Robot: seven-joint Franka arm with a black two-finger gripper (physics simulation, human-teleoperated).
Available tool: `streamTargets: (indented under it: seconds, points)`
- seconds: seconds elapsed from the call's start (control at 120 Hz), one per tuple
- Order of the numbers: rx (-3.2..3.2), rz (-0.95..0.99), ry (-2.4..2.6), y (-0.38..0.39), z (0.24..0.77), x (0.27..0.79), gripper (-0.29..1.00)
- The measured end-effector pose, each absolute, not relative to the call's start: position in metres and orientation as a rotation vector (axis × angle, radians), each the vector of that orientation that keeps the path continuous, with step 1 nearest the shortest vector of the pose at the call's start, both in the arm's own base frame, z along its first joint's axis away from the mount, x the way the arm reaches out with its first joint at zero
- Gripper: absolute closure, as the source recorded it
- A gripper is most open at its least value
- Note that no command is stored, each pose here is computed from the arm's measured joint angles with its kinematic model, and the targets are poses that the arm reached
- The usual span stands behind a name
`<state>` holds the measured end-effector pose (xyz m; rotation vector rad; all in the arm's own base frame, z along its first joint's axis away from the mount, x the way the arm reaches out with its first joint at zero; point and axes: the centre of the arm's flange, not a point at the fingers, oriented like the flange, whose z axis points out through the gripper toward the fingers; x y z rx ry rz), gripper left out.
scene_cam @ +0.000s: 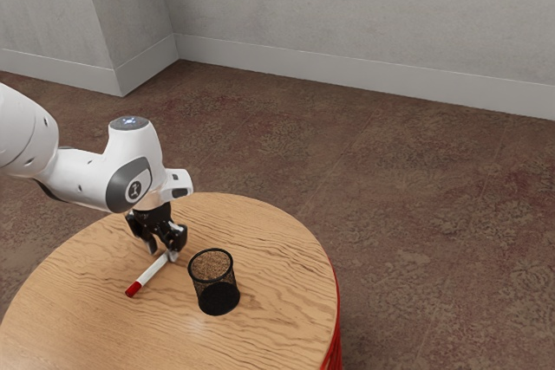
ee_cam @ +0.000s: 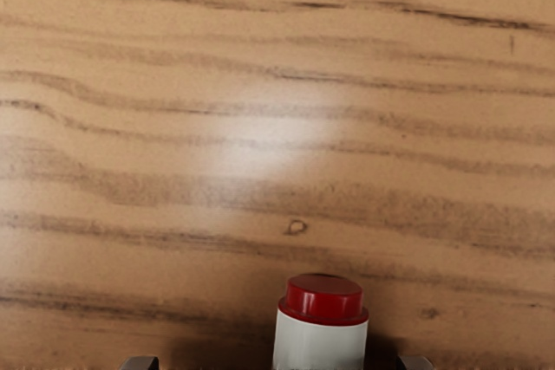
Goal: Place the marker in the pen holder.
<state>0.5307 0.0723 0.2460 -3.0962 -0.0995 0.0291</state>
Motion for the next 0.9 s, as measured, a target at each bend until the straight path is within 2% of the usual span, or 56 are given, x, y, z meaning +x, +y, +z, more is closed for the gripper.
streamTargets:
  seconds: [0.208, 0.75, 0.9]
  points:
    - [-3.098, 0.039, -0.100, 0.0713, 0.2445, 0.5288, 0.50]
    - [-3.094, 0.048, -0.106, 0.0677, 0.2443, 0.5287, 0.74]
    - [-3.089, 0.033, -0.122, 0.0677, 0.2518, 0.5299, 0.77]
